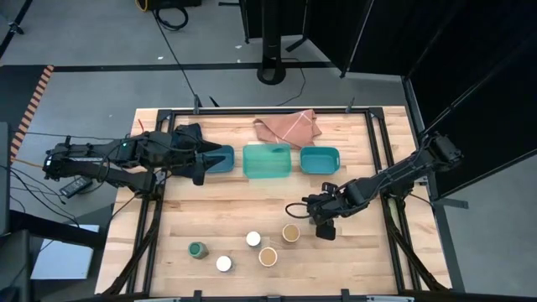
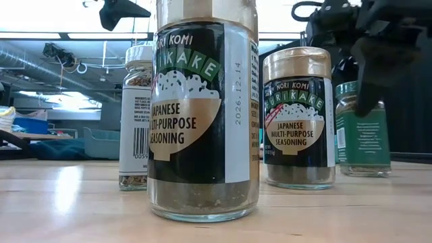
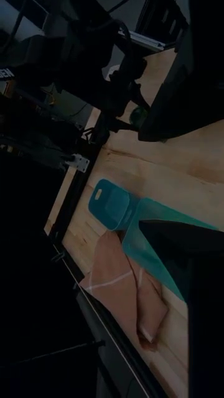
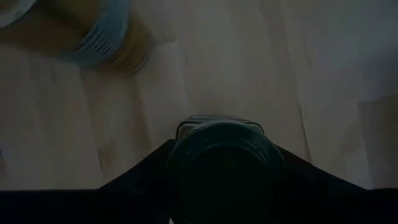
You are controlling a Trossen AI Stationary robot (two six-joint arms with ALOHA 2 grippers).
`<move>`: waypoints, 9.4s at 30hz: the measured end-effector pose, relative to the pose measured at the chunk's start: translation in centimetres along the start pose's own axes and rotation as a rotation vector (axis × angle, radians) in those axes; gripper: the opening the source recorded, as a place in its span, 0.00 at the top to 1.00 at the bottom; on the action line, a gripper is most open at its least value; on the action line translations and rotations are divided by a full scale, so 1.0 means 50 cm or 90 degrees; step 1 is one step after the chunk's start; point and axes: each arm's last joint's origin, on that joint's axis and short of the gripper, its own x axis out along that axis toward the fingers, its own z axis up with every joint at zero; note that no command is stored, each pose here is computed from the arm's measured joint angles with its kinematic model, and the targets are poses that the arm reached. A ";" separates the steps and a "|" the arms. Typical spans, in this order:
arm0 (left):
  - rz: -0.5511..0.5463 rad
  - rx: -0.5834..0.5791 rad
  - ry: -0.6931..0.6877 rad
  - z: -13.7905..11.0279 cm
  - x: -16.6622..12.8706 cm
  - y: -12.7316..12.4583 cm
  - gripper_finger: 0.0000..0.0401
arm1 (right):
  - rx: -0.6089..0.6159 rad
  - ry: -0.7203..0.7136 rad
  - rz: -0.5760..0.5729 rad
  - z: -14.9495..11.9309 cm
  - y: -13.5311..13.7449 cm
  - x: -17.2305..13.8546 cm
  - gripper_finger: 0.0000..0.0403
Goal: Sort spices by type
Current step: Put the top green seasoning bottle into the light green bin, then put the top white seasoning bottle into the transparent green bin
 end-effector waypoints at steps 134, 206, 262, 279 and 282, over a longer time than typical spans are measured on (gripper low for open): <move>-0.137 0.112 0.436 -0.038 0.047 -0.185 0.44 | -0.061 -0.072 -0.136 0.249 -0.268 -0.344 0.28; -0.071 0.144 0.430 -0.267 0.247 -0.348 0.31 | -0.152 -0.037 -0.140 0.242 -0.268 -0.343 0.26; -0.066 0.130 0.423 -0.282 0.264 -0.354 0.55 | -0.155 -0.049 -0.141 0.246 -0.268 -0.343 0.31; -0.048 0.170 0.431 -0.278 0.255 -0.343 0.62 | -0.166 -0.057 -0.142 0.248 -0.268 -0.343 0.32; -0.062 0.234 0.462 -0.282 0.253 -0.334 0.59 | -0.181 -0.055 -0.143 0.248 -0.268 -0.343 0.32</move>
